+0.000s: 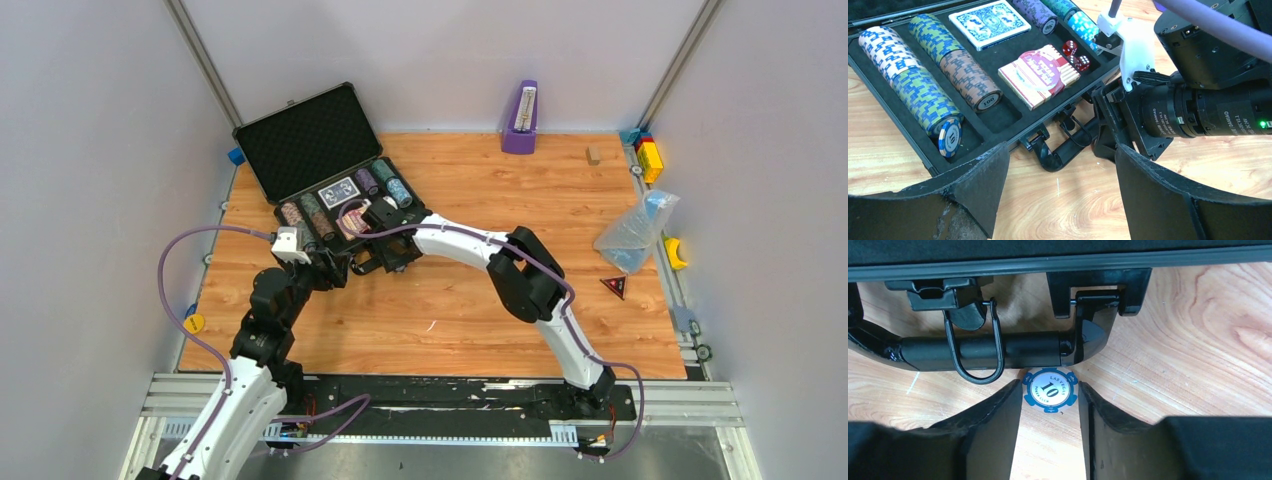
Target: Pack up texas hold em set
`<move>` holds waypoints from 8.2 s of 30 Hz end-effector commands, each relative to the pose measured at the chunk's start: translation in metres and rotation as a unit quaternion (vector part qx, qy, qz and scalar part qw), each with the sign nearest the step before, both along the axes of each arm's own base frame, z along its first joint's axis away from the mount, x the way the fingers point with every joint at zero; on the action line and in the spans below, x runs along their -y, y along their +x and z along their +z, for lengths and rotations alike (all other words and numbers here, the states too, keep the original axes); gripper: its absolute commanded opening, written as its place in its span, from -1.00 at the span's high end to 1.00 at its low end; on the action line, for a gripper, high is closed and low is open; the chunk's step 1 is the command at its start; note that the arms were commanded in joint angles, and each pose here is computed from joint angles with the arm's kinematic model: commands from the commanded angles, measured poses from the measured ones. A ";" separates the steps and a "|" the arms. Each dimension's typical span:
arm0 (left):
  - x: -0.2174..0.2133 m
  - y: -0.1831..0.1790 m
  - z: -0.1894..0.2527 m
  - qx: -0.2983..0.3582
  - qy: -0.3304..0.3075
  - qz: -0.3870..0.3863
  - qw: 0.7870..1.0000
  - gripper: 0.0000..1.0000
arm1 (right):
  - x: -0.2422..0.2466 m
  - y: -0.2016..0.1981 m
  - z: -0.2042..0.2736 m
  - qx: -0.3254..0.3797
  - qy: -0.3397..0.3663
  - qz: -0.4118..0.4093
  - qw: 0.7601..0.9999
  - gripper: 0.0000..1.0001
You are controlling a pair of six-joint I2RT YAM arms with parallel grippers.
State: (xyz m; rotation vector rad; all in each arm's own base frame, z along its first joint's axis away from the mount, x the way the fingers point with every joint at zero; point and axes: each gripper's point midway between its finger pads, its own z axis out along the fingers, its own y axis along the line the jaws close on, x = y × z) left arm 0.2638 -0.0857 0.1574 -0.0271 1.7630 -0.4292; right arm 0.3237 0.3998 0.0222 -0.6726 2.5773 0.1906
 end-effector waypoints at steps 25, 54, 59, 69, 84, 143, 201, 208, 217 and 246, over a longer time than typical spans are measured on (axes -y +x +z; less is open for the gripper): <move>-0.019 0.008 0.020 0.025 -0.013 0.063 0.998 -0.68 | -0.018 -0.028 0.112 0.021 0.139 0.039 0.989 1.00; -0.047 0.024 -0.028 -0.096 -0.007 0.177 0.979 -0.22 | 0.027 -0.021 0.157 0.189 0.220 -0.055 0.955 -0.41; -0.043 0.033 -0.033 -0.143 -0.002 0.181 0.973 -0.21 | 0.034 -0.003 0.145 0.108 0.278 -0.090 0.950 -0.62; -0.079 -0.009 -0.026 -0.181 -0.071 0.311 0.930 -0.36 | -0.020 0.044 0.100 0.097 0.289 -0.023 0.952 -0.51; -0.149 -0.034 -0.047 -0.209 -0.134 0.439 0.864 -0.92 | -0.025 0.099 0.005 0.095 0.182 -0.062 0.977 0.17; -0.231 -0.065 -0.145 -0.391 -0.210 0.639 0.628 -0.13 | 0.131 -0.162 0.078 0.063 0.262 -0.093 0.959 0.87; -0.216 -0.109 -0.162 -0.518 -0.200 0.602 0.574 -0.24 | 0.143 -0.166 0.127 0.095 0.312 -0.081 0.942 0.81; -0.216 -0.110 -0.162 -0.516 -0.201 0.605 0.572 -0.03 | 0.139 -0.164 0.133 0.096 0.313 -0.082 0.941 0.81; -0.216 -0.104 -0.159 -0.494 -0.208 0.596 0.598 1.00 | 0.141 -0.160 0.144 0.112 0.323 -0.086 0.936 0.81; -0.222 -0.098 -0.163 -0.527 -0.196 0.578 0.591 -0.23 | 0.134 -0.159 0.161 0.118 0.335 -0.073 0.932 0.81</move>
